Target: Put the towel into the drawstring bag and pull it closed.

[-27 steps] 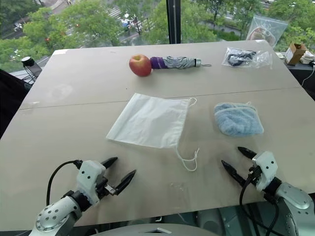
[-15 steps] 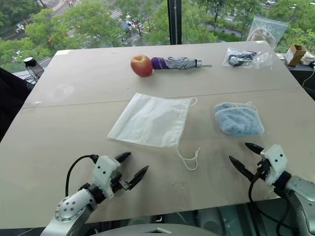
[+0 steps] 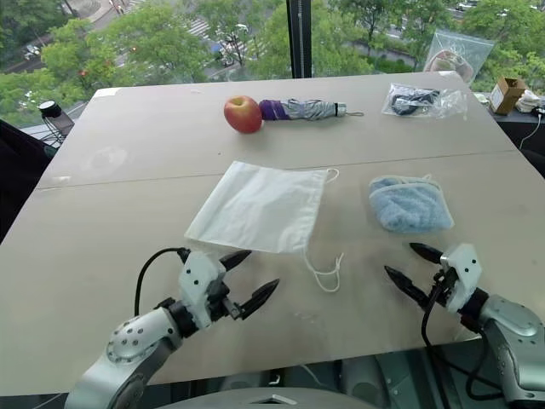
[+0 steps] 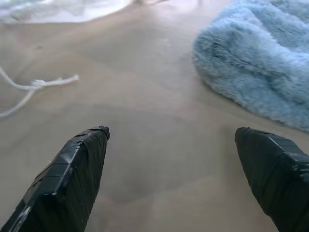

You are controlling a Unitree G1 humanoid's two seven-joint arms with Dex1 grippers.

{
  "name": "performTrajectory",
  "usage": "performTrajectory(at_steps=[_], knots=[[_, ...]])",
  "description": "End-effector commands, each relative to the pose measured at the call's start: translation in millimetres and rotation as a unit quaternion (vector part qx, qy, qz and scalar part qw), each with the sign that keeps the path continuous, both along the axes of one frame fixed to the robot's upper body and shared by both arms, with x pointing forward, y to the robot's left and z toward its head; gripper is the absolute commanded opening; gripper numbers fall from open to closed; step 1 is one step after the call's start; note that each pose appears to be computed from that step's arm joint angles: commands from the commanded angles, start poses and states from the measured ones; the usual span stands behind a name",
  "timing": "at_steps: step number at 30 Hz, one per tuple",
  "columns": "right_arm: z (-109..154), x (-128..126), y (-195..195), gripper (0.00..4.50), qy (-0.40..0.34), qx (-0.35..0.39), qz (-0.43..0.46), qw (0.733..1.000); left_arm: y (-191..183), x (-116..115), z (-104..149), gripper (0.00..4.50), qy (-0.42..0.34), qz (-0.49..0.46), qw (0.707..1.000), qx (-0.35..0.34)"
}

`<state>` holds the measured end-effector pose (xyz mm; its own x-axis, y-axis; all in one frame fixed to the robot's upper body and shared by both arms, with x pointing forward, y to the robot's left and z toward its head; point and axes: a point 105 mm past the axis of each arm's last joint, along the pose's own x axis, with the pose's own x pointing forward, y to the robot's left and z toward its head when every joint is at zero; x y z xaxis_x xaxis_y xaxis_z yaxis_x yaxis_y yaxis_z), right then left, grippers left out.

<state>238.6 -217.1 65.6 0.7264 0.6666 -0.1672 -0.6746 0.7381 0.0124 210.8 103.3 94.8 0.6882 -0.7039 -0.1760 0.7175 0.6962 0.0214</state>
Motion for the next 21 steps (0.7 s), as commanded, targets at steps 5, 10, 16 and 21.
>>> performTrajectory(at_steps=[5,10,16,21], knots=[[51.1,-4.5,24.3,4.45,-0.051,0.056,0.056,0.996,-58.0,57.7,53.2,4.50,-0.045,-0.031,0.995,-0.081],[55.2,-4.9,30.4,4.45,-0.068,0.055,0.046,0.995,-103.4,100.5,43.1,4.50,-0.088,-0.004,0.995,0.044],[48.5,-2.6,33.6,4.45,-0.077,0.047,0.033,0.995,-112.0,131.6,42.2,4.50,-0.128,0.090,0.981,0.110],[50.7,-2.4,27.6,4.45,-0.084,0.042,0.017,0.995,-90.4,127.5,33.0,4.50,-0.140,0.135,0.965,0.173]])
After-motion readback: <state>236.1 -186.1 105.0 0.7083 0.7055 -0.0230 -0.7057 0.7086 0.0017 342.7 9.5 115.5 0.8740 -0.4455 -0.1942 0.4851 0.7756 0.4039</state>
